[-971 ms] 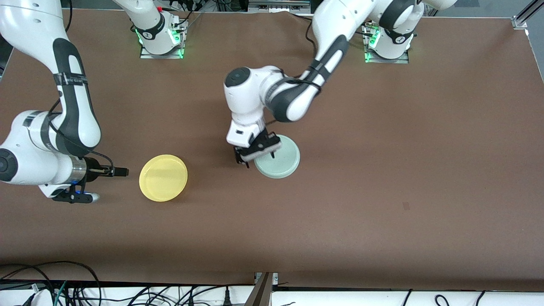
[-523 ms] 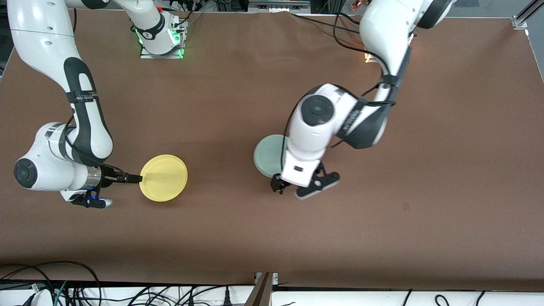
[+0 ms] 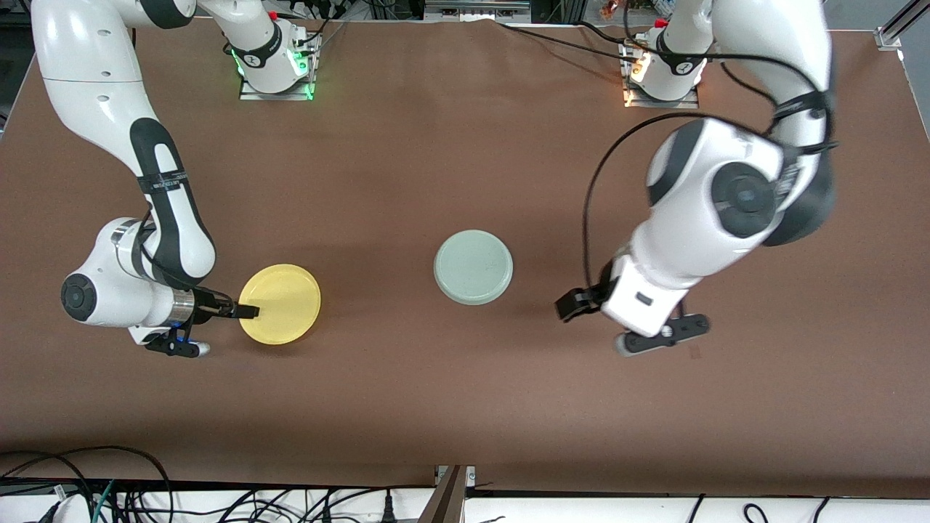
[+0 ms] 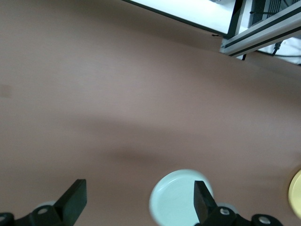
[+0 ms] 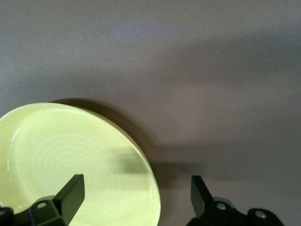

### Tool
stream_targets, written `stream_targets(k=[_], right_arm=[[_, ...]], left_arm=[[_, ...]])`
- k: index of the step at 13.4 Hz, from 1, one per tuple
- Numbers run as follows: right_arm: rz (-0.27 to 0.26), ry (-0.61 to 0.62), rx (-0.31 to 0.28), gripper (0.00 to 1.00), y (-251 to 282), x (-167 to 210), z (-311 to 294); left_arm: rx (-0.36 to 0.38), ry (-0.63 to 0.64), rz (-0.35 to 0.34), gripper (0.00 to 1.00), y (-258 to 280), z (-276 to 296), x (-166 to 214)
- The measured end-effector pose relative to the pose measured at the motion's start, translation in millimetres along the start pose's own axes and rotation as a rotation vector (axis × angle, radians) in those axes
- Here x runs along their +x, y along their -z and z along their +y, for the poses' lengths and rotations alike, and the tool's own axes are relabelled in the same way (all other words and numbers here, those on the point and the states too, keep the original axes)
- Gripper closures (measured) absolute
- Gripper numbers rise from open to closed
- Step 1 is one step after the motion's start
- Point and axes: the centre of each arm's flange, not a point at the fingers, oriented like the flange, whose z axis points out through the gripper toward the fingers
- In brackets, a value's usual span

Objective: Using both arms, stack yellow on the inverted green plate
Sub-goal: 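Lift the yellow plate with the right gripper while the left gripper retracts, then carry the yellow plate with the right gripper onto the inverted green plate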

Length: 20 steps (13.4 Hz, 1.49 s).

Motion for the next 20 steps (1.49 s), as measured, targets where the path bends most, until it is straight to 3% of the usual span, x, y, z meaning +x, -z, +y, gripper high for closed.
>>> stream_targets(k=[3, 4, 7, 11, 16, 20], right_arm=[[-0.011, 0.027, 0.012, 0.06, -6.8, -3.0, 3.0], [-0.013, 0.031, 0.012, 0.15, -7.8, -3.5, 3.6], [-0.016, 0.033, 0.012, 0.56, -9.1, -4.1, 3.7], [-0.020, 0.037, 0.016, 0.98, -8.8, -4.8, 2.3], [0.006, 0.078, 0.042, 0.98, 5.3, -3.6, -26.8], [0.050, 0.170, 0.103, 0.98, 36.1, -9.4, -95.2]], left_arm=[[0.034, -0.154, -0.081, 0.00, 68.3, -63.6, -5.4], [0.042, -0.207, -0.107, 0.00, 91.6, -79.4, -14.0], [0.088, -0.290, -0.148, 0.00, 144.6, -113.8, -50.5], [0.161, -0.278, -0.130, 0.00, 147.4, -149.2, -95.8], [0.154, -0.234, -0.098, 0.00, 133.7, -195.9, -101.0], [0.149, -0.203, -0.068, 0.00, 139.5, -217.9, -91.0]])
